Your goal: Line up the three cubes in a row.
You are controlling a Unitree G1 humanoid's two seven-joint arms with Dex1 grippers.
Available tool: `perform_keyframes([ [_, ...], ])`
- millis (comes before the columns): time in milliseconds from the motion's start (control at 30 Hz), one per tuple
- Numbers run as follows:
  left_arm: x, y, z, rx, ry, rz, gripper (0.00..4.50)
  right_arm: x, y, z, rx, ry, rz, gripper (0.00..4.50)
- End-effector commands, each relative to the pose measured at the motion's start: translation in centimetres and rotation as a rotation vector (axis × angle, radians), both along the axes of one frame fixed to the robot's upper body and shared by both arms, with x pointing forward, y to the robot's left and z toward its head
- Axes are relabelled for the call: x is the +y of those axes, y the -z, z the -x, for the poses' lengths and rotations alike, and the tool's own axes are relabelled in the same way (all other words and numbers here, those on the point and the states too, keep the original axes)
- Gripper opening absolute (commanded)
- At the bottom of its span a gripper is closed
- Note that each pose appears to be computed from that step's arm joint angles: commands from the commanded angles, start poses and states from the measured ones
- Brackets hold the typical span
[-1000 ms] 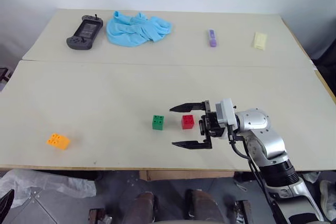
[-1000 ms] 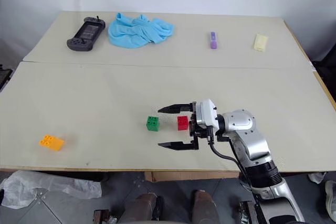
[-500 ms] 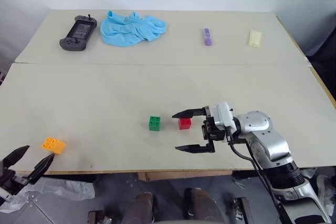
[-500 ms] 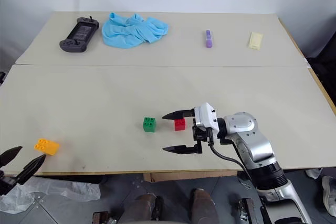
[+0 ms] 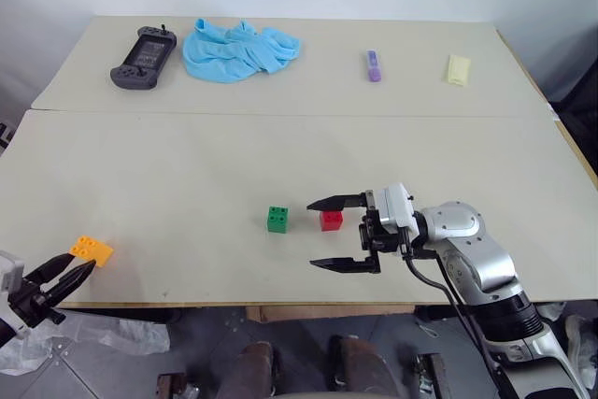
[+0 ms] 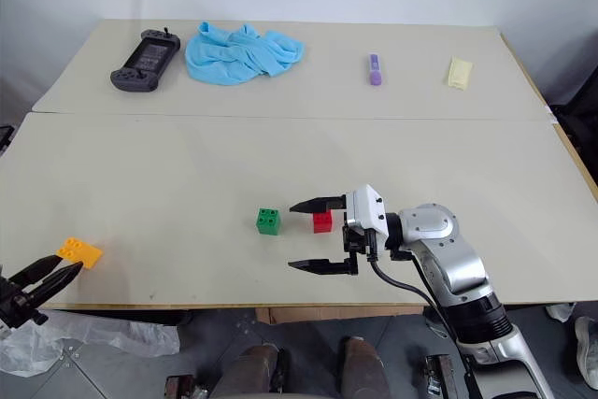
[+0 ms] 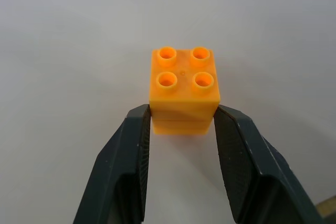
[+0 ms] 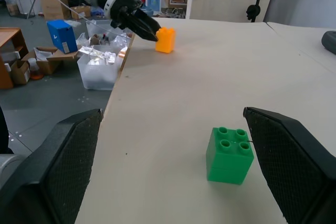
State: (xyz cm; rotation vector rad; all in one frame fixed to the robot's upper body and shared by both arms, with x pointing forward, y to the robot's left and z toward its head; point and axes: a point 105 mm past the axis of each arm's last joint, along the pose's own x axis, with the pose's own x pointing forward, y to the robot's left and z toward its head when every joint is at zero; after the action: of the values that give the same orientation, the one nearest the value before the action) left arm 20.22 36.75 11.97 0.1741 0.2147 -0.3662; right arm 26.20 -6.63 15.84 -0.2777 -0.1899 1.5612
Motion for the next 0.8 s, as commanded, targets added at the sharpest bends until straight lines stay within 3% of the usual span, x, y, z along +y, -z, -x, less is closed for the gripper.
perform_keyframes([
  [33,-3.6,-5.7,-3.1,-0.125,0.245,-0.069,1.46,-1.1,-1.0,-0.4,-0.048,0.039,-0.002,4.50],
  [100,-7.3,-8.2,-5.0,-0.142,0.441,-0.142,1.46,-1.8,-0.8,-0.1,-0.019,0.035,0.015,4.50],
  [267,-13.8,-9.5,-8.1,-0.100,0.821,-0.227,1.46,-3.8,-0.3,-0.4,-0.014,0.081,0.072,4.50],
  [367,-16.4,-8.5,-9.5,-0.058,0.992,-0.247,1.46,-5.1,0.0,-0.7,-0.014,0.127,0.101,4.50],
  [500,-17.5,-5.2,-10.7,0.055,1.142,-0.315,1.46,-6.3,0.0,-0.4,-0.019,0.194,0.106,4.50],
  [667,-17.6,-2.7,-12.4,0.111,1.163,-0.289,1.46,-7.6,0.2,1.0,-0.003,0.300,0.102,4.50],
  [800,-17.3,-2.3,-13.0,0.111,1.163,-0.281,1.46,-8.2,0.3,1.9,0.005,0.351,0.101,4.50],
])
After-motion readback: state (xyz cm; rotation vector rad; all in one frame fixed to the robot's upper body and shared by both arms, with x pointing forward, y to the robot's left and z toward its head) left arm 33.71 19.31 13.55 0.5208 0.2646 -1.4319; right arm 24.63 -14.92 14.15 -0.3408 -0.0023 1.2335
